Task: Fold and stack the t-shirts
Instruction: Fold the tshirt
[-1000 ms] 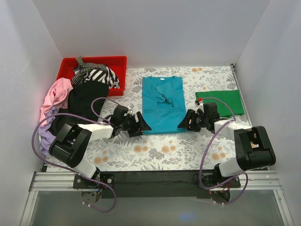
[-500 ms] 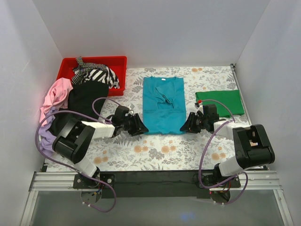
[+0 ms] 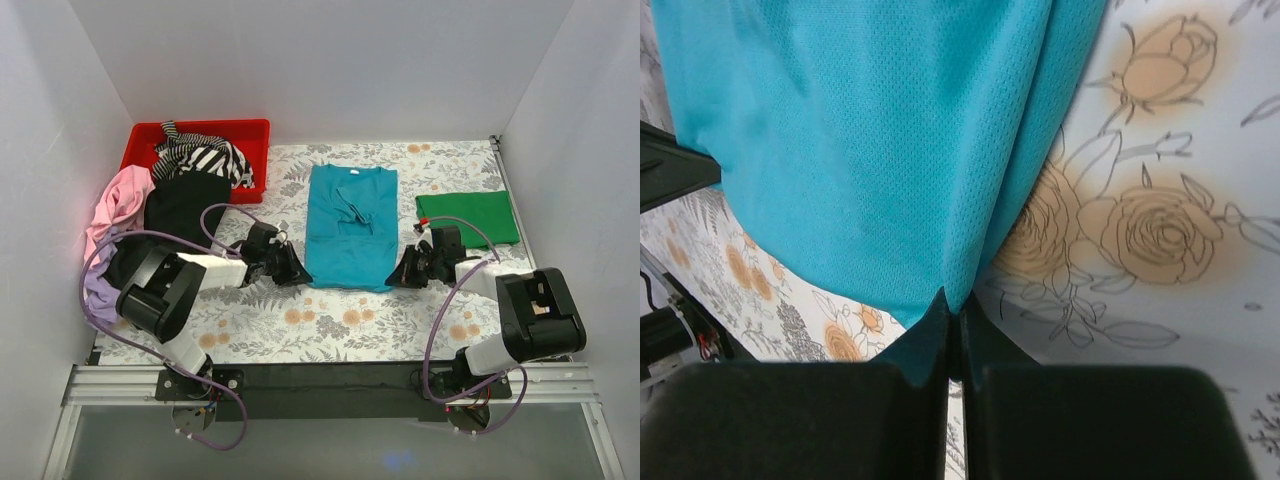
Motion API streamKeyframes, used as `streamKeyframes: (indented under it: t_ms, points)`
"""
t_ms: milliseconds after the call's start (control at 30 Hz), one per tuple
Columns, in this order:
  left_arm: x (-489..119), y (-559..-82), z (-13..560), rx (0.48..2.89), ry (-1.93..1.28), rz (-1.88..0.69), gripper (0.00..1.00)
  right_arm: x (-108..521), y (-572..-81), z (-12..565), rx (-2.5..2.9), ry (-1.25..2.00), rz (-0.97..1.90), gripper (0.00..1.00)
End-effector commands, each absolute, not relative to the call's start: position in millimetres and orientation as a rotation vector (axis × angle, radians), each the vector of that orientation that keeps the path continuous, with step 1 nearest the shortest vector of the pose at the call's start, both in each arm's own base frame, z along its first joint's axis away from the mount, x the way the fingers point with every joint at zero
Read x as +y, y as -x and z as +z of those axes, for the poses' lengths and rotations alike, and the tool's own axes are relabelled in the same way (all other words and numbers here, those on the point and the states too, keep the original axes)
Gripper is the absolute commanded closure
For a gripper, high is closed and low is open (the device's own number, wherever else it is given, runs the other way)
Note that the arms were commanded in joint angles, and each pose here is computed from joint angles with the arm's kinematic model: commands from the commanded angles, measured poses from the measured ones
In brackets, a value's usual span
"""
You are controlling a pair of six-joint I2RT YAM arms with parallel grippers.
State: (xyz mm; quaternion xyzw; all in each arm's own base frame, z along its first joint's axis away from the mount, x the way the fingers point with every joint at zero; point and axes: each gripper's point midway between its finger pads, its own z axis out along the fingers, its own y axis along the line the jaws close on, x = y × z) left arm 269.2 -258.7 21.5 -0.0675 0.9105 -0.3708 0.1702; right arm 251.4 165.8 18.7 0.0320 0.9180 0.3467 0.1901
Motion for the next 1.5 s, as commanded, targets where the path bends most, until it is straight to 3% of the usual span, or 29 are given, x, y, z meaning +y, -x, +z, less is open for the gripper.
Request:
streamKeyframes:
  t_ms: [0, 767, 1067, 1267, 1467]
  points:
    - [-239.8, -251.6, 15.9, 2.652, 0.174, -0.939, 1.00, 157.9, -230.4, 12.6, 2.655, -0.089, 0.922, 0.97]
    - [-225.3, -177.0, 92.6, 2.672, 0.142, -1.045, 1.00, 156.7, -166.2, 75.7, 2.595, -0.032, 0.982, 0.97]
    - [-232.9, -218.6, 160.2, 2.500, 0.131, -0.989, 1.00, 156.8, -207.7, 141.0, 2.414, 0.049, 0.900, 0.96]
    - [-240.9, -260.8, 158.1, 2.493, 0.117, -0.861, 1.00, 162.2, -256.8, 169.7, 2.361, 0.130, 0.828, 0.95]
    - [-252.7, -304.4, 154.0, 2.471, 0.125, -0.805, 1.00, 169.9, -298.2, 157.1, 2.410, 0.159, 0.793, 0.96]
